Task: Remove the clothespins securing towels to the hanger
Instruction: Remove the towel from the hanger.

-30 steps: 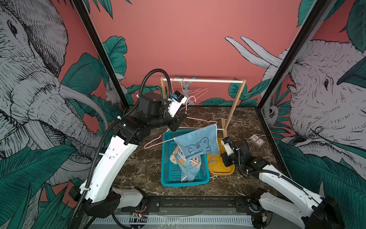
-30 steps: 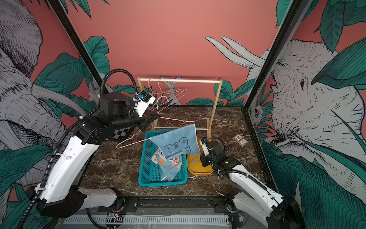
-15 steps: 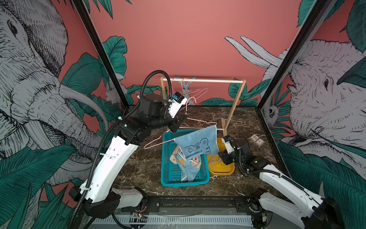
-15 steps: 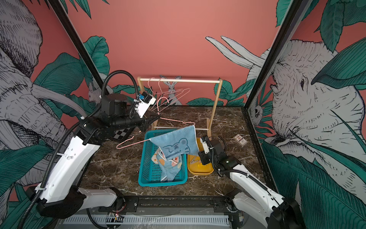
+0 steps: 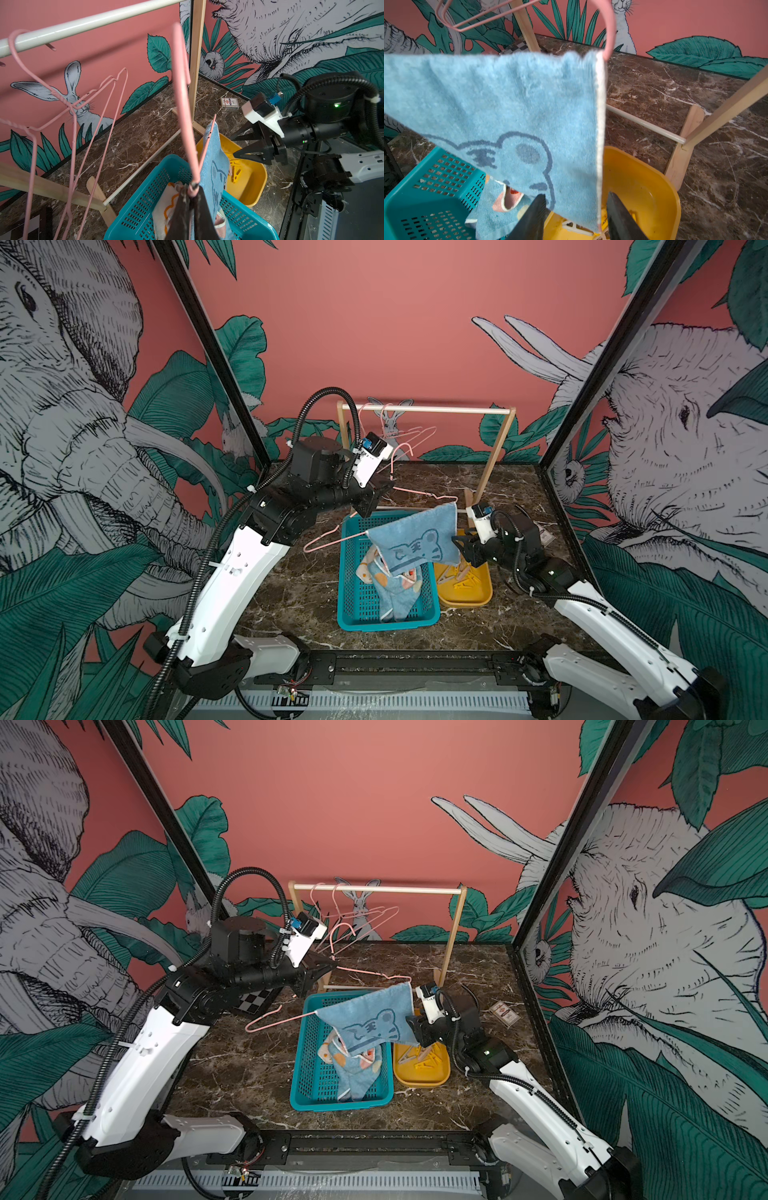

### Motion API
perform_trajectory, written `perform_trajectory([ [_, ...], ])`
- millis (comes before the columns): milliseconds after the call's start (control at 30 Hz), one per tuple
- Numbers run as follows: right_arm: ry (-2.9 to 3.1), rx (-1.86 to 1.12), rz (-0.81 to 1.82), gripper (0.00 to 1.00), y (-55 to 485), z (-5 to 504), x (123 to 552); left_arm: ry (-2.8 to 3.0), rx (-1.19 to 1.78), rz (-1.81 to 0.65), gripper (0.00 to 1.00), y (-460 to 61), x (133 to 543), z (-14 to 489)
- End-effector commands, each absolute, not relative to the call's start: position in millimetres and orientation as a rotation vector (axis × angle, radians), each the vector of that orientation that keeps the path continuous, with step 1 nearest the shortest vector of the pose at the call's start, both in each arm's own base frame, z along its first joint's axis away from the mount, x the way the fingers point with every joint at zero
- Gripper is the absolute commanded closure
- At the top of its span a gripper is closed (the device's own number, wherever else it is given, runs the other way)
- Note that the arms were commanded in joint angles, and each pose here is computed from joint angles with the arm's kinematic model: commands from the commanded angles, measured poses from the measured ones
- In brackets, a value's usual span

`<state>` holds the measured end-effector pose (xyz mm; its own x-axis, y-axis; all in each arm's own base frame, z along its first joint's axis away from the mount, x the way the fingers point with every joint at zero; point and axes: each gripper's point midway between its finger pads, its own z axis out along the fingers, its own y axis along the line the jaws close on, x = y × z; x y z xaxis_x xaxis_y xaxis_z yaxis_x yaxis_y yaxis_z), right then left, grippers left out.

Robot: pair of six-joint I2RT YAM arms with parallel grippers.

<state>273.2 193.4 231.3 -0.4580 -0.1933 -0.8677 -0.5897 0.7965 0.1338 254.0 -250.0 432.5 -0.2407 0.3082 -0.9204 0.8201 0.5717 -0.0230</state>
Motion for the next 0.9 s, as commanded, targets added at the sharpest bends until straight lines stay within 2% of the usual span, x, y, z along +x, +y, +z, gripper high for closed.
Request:
perform_trajectory([
  [0, 1.97, -0.611, 0.49, 0.54, 197.0, 253.2, 287.8, 1.728, 0.906, -0.67, 1.0, -244.4, 242.8, 456.6],
  [233, 1.955, -0.622, 0.463, 0.57, 199.8, 265.4, 304.4, 1.723, 0.909, -0.668, 1.0, -243.3, 241.4, 460.3],
  [533, 1.948, -0.629, 0.499, 0.85, 204.2, 267.4, 304.7, 1.724, 0.908, -0.655, 1.0, -243.0, 243.6, 460.2],
  [733, 1.919, -0.642, 0.514, 0.99, 202.0, 282.2, 295.1, 1.745, 0.903, -0.635, 1.0, -243.8, 249.6, 452.4],
  [867, 1.901, -0.678, 0.546, 1.0, 203.5, 292.5, 283.4, 1.756, 0.891, -0.629, 1.0, -245.0, 254.7, 445.6],
])
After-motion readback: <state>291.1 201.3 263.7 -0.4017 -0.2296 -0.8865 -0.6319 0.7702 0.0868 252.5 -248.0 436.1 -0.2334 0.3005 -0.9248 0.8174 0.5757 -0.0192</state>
